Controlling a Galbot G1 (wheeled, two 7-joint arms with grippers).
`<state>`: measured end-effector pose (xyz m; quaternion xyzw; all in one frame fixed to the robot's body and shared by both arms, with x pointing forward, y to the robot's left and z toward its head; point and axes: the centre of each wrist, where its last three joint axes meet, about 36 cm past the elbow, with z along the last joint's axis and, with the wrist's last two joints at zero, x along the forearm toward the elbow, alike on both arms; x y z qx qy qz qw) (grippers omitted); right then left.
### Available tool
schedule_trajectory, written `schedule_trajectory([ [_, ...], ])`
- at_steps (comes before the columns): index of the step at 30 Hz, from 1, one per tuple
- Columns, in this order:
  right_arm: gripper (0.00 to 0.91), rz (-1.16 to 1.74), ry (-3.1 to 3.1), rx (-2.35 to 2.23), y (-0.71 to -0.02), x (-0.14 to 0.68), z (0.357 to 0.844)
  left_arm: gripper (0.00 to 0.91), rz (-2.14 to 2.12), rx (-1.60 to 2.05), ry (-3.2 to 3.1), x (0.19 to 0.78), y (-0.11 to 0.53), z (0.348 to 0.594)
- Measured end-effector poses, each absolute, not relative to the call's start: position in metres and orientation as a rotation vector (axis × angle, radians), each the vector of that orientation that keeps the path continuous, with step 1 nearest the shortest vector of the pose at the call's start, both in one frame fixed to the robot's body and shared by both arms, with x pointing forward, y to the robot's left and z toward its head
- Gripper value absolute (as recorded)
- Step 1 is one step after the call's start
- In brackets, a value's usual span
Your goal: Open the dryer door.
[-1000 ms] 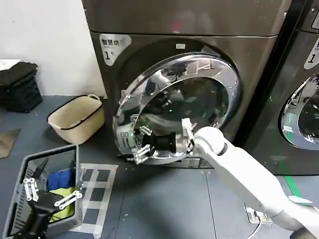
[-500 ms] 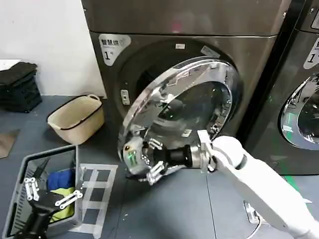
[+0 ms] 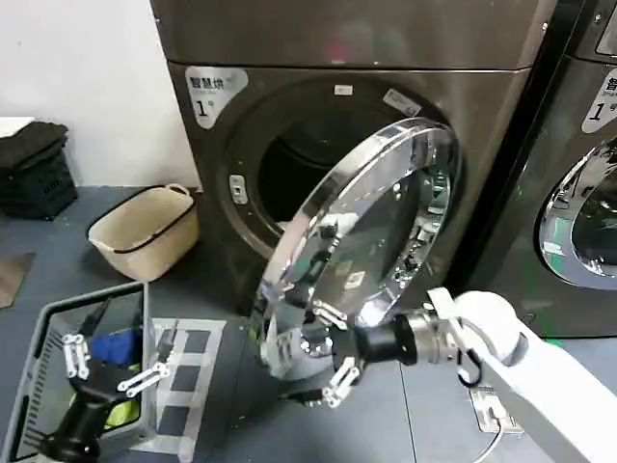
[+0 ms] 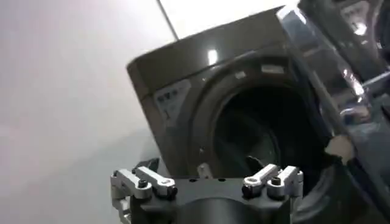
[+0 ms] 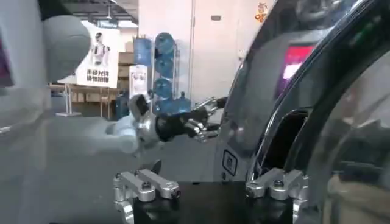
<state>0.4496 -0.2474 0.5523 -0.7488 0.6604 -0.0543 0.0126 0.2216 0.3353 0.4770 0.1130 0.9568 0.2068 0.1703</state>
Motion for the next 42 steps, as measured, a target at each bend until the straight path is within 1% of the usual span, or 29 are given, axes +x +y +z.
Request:
schedule_trajectory([
  [7, 0.907, -0.187, 2.14, -2.277, -0.278, 0.435, 0.551, 0.907, 0.614, 0.466, 2.681, 0.263, 0.331, 0.484],
  [20, 0.907, -0.239, 2.33, -2.101, -0.341, 0.412, 0.55, 0.907, 0.72, 0.858, 2.499, 0.336, 0.318, 0.49],
  [31, 0.907, -0.227, 2.468, -1.901, -0.39, 0.386, 0.54, 0.907, 0.764, 1.075, 2.349, 0.373, 0.305, 0.5],
  [42, 0.907, -0.258, 2.612, -1.661, -0.452, 0.341, 0.533, 0.907, 0.746, 1.223, 2.253, 0.403, 0.281, 0.501],
])
